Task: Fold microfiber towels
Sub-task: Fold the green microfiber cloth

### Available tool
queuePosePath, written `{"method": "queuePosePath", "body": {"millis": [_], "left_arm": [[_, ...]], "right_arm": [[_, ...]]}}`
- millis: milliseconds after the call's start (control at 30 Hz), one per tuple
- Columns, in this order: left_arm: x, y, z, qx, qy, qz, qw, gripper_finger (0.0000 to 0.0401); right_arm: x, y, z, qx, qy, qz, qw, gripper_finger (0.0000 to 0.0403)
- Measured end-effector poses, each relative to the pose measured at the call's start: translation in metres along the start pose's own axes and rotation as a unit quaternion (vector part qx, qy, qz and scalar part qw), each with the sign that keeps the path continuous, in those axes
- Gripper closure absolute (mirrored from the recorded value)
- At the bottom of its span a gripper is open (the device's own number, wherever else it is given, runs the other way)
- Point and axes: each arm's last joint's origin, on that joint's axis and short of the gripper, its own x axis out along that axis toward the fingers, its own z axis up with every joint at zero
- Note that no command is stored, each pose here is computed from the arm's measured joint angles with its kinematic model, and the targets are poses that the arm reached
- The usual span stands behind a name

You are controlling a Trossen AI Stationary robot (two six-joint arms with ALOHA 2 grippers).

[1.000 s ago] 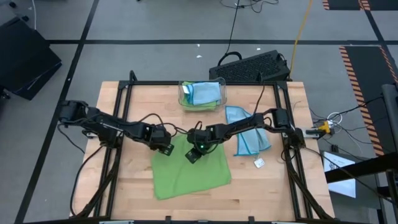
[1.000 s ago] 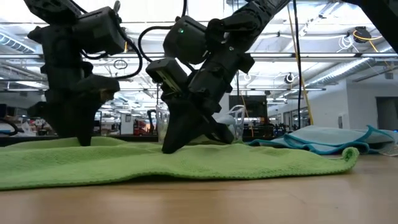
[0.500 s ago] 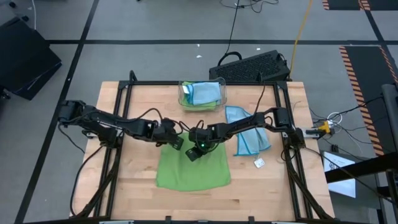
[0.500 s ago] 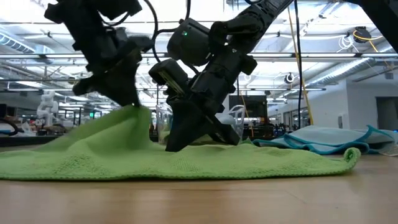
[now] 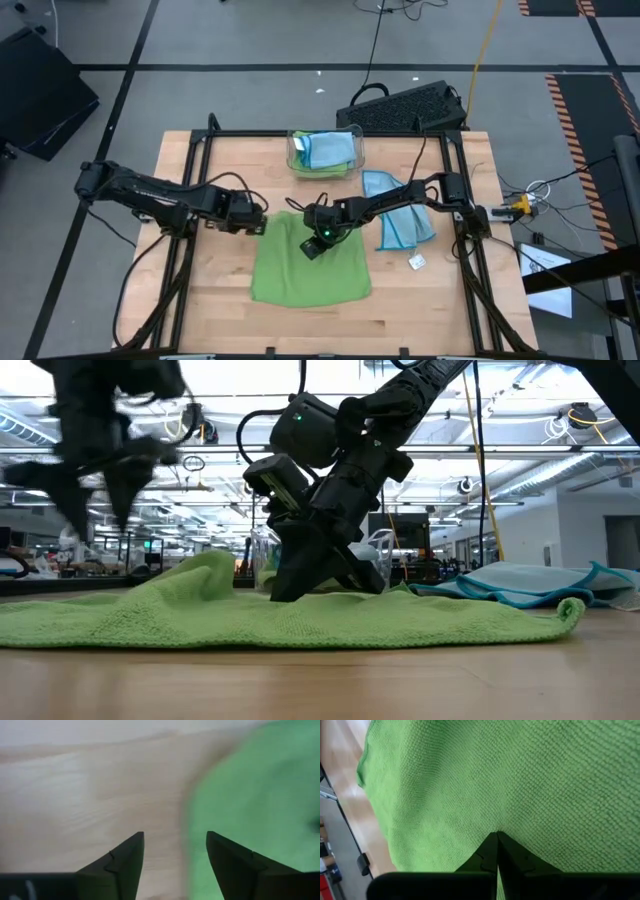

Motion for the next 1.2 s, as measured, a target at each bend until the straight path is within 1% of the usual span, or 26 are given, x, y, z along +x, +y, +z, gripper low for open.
{"method": "queuePosePath", "body": {"millis": [67,133,200,267,367,433,467,567,633,767,833,900,933,967,1000,1067,1100,1133,1200], "left_arm": [[0.008,0.011,-0.002,0.023,0.011,0.035,0.999,0.0195],[0.018,0.017,-0.005,0.065,0.016,0.043,0.997,0.0212],[0.026,0.023,-0.005,0.093,0.018,0.046,0.994,0.0229],[0.028,0.018,-0.003,0.121,0.006,0.017,0.993,0.0244],[0.018,0.005,0.003,0.160,-0.047,-0.037,0.985,0.0259],[0.011,-0.006,0.010,0.169,-0.095,-0.067,0.979,0.0263],[0.006,-0.010,0.016,0.165,-0.114,-0.076,0.977,0.0263],[0.001,-0.017,0.037,0.145,-0.125,-0.111,0.975,0.0248],[0.001,-0.016,0.050,0.154,-0.111,-0.123,0.974,0.0226],[0.005,-0.005,0.077,0.166,-0.082,-0.116,0.976,0.0178],[0.003,-0.001,0.088,0.194,-0.073,-0.137,0.969,0.0159],[0.002,0.000,0.095,0.252,-0.071,-0.158,0.952,0.0147],[0.002,0.000,0.097,0.297,-0.077,-0.161,0.938,0.0144],[0.001,-0.001,0.098,0.350,-0.092,-0.163,0.918,0.0143],[0.000,-0.003,0.099,0.409,-0.111,-0.164,0.891,0.0143],[0.000,-0.005,0.098,0.522,-0.138,-0.154,0.828,0.0148],[0.000,-0.007,0.097,0.556,-0.148,-0.151,0.804,0.0153],[-0.001,-0.008,0.097,0.573,-0.160,-0.146,0.790,0.0158],[0.000,-0.010,0.097,0.590,-0.174,-0.122,0.779,0.0171]], "right_arm": [[0.000,0.000,0.000,-0.002,0.000,0.000,1.000,0.0403],[0.000,0.000,0.000,-0.006,0.000,0.000,1.000,0.0403],[0.000,0.000,0.000,-0.014,0.000,0.000,1.000,0.0403],[0.000,0.000,0.000,-0.023,0.002,0.002,1.000,0.0403],[0.000,0.000,0.000,-0.027,0.002,0.002,1.000,0.0403],[0.000,0.000,0.000,-0.028,0.002,0.001,1.000,0.0403],[0.000,0.000,0.000,-0.028,0.002,0.001,1.000,0.0403],[0.000,0.000,0.000,-0.033,0.001,0.000,0.999,0.0403],[0.000,0.000,0.000,-0.036,0.000,-0.001,0.999,0.0403],[0.000,0.001,0.000,-0.044,-0.005,-0.001,0.999,0.0403],[-0.004,0.003,0.000,-0.054,-0.011,0.002,0.998,0.0403],[-0.004,0.004,0.001,-0.059,-0.018,0.005,0.998,0.0403],[-0.005,0.005,0.001,-0.060,-0.019,0.007,0.998,0.0403],[-0.006,0.006,0.001,-0.060,-0.020,0.007,0.998,0.0403],[-0.006,0.006,0.001,-0.061,-0.022,0.008,0.998,0.0403],[-0.006,0.006,0.001,-0.060,-0.024,0.009,0.998,0.0403],[-0.006,0.006,0.001,-0.060,-0.025,0.008,0.998,0.0403],[-0.006,0.006,0.001,-0.059,-0.027,0.007,0.998,0.0403],[-0.007,0.006,0.002,-0.059,-0.030,0.004,0.998,0.0403]]}}
